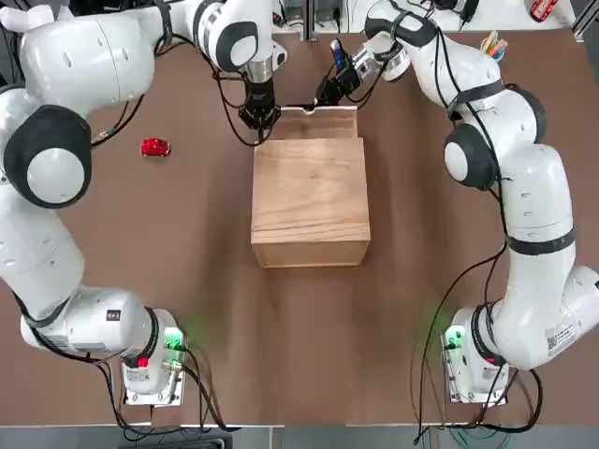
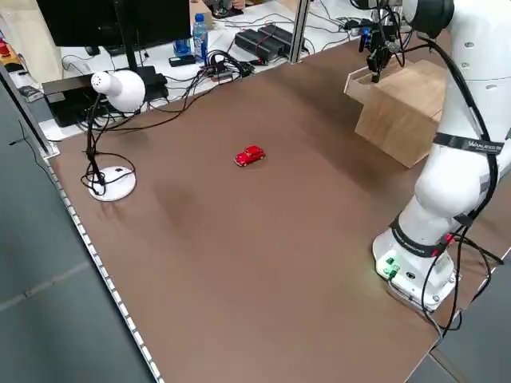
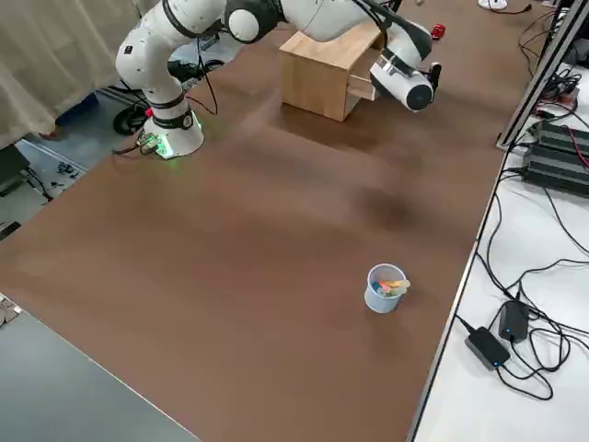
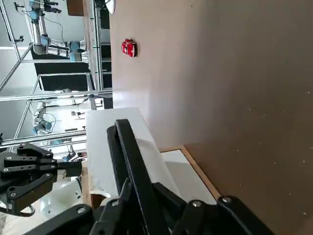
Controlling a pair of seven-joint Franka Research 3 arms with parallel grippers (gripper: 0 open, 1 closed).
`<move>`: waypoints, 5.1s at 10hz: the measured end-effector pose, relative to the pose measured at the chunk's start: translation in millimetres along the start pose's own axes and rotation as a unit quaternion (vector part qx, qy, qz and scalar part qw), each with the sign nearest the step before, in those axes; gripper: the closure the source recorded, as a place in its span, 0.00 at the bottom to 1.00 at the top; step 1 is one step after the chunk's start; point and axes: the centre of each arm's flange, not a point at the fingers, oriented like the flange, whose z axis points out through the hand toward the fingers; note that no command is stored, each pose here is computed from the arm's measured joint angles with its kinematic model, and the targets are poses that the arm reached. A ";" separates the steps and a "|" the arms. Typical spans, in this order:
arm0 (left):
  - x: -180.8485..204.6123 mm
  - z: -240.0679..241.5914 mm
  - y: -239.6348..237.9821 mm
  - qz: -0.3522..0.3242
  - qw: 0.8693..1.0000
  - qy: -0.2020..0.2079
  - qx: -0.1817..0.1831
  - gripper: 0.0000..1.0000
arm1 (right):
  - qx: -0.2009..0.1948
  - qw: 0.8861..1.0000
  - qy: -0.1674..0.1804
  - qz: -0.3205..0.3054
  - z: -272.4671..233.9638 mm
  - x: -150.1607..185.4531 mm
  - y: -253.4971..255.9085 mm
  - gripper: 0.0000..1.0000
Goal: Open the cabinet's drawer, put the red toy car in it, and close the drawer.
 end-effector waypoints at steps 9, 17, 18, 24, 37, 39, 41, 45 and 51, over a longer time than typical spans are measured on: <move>0.2 -0.2 -0.3 0.000 1.000 -0.001 0.000 0.97 | 0.010 0.991 0.122 0.048 -14.8 28.6 -18.4 0.42; 62.1 -76.6 -141.1 -0.148 0.988 0.033 -0.025 0.79 | -0.024 0.989 0.144 0.027 -69.4 35.7 -29.5 0.00; 76.8 -85.8 -188.1 -0.187 0.981 0.038 -0.030 0.64 | -0.057 0.990 0.125 0.012 -89.9 32.1 -35.5 0.00; 110.7 -6.1 -396.3 -0.393 0.913 0.042 -0.099 0.00 | -0.214 0.976 0.018 0.023 -290.8 -40.3 -81.9 0.00; 139.1 203.6 -477.2 -0.623 0.771 0.034 -0.127 0.12 | -0.429 0.897 0.006 0.111 -449.8 -138.7 -137.3 0.00; 142.7 193.3 -476.1 -0.627 0.766 0.041 -0.134 0.45 | -0.458 0.881 0.016 0.117 -467.5 -150.0 -149.8 0.00; 150.5 146.2 -455.5 -0.620 0.766 0.052 -0.160 0.59 | -0.494 0.860 0.031 0.123 -484.3 -162.1 -169.8 0.00; 126.6 18.2 -321.7 -0.602 0.773 0.041 -0.195 0.59 | -0.513 0.847 0.059 0.126 -493.3 -187.1 -205.0 0.00; 43.7 -78.7 -93.2 -0.645 0.736 0.033 -0.204 0.59 | -0.535 0.832 0.083 0.117 -470.5 -224.6 -223.9 0.00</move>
